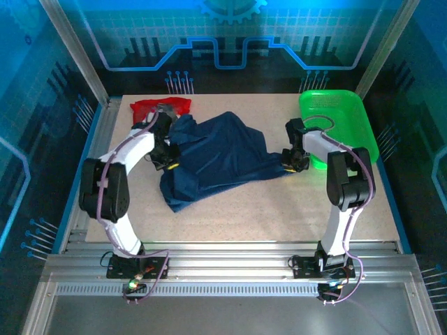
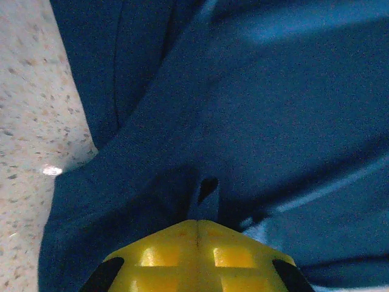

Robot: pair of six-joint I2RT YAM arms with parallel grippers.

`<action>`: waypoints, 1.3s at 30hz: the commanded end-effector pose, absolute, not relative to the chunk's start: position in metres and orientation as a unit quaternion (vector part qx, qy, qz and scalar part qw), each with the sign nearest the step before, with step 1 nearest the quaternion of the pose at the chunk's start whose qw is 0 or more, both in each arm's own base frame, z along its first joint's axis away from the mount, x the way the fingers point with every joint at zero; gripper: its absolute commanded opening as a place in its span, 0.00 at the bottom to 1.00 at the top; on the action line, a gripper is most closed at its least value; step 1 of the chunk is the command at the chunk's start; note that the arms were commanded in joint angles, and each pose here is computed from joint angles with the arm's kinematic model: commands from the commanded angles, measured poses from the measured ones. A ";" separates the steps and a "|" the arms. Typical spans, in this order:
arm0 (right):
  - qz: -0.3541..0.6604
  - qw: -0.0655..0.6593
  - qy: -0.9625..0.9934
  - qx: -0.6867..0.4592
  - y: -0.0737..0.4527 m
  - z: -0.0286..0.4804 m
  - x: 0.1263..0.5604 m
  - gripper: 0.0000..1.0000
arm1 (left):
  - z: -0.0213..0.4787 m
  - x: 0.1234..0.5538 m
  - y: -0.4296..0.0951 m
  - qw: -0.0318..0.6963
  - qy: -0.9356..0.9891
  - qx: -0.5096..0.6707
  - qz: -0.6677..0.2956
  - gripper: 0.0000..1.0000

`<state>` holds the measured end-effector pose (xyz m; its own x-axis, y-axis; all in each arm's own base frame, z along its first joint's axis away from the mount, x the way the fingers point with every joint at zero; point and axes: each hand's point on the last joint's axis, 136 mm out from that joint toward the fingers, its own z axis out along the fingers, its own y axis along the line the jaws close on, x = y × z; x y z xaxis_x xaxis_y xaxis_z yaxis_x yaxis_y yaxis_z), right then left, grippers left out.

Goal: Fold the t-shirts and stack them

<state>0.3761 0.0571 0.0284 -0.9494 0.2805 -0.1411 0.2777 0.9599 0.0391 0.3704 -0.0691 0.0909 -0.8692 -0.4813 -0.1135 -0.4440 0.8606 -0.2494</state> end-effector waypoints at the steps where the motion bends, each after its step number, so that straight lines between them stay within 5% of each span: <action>1: 0.009 0.095 0.983 0.159 0.051 0.050 0.382 0.10 | 0.141 0.373 -0.052 0.147 0.952 -0.243 -0.115 0.00; 15: 0.055 0.107 0.966 0.228 0.055 0.060 0.371 0.11 | 0.195 0.348 0.002 0.239 0.922 -0.273 -0.136 0.00; 27: 0.184 0.077 0.974 0.110 0.114 0.087 0.342 0.51 | 0.158 0.300 -0.022 0.210 0.917 -0.280 -0.192 0.00; 39: 0.176 -0.007 0.982 0.066 0.175 0.023 0.313 0.54 | 0.153 0.296 -0.027 0.210 0.919 -0.265 -0.204 0.00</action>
